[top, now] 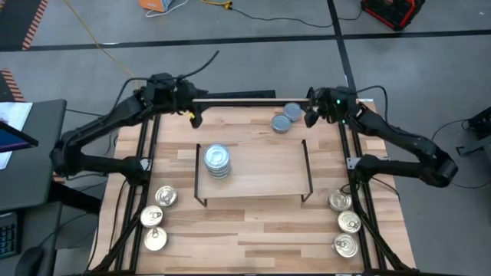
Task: Stack canned seafood by type on shelf
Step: Stack the green tuna can on top of the green tuna can on the shelf
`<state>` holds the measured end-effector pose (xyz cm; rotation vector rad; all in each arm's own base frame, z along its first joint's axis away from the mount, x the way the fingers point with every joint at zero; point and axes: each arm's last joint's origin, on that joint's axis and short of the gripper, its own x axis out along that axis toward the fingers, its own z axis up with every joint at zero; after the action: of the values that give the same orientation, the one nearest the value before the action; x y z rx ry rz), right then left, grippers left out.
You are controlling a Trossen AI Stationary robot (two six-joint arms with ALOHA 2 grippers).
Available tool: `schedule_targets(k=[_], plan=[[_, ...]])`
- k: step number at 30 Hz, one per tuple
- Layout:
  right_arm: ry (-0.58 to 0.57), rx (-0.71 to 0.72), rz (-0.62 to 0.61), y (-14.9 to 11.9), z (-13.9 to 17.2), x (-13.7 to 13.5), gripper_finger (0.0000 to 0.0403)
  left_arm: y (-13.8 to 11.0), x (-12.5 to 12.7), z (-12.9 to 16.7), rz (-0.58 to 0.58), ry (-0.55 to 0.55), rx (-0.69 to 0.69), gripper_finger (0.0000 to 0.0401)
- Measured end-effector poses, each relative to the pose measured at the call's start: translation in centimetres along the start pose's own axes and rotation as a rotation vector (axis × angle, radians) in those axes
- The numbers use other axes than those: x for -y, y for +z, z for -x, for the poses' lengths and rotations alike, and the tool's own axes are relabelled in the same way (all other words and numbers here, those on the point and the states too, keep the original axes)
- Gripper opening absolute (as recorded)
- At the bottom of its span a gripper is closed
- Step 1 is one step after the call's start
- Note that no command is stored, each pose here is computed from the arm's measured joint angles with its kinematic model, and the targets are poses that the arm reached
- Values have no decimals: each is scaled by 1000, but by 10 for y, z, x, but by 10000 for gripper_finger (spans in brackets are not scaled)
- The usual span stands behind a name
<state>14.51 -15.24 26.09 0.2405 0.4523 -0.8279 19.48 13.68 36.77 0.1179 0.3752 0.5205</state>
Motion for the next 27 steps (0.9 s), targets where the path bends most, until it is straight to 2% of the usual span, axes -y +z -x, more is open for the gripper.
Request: schedule_targets(k=[5,8,13,20,22,27], plan=[[-85,-135,-71,-21,-29,20,281,-36,-22,-14,79,198,-10,223],[-89,-231,-59,-36,-49,26,281,-50,-32,-18,157,241,-15,223],[-13,-290,-21,-51,-78,28,281,-69,-30,-23,236,238,-60,223],[38,-255,-3,-61,-107,27,281,-86,-12,-33,251,199,47,223],[18,-249,-13,-63,-112,28,281,-90,-8,-35,245,198,95,223],[-115,-223,-42,-58,-118,32,281,-99,0,-36,242,189,171,223]])
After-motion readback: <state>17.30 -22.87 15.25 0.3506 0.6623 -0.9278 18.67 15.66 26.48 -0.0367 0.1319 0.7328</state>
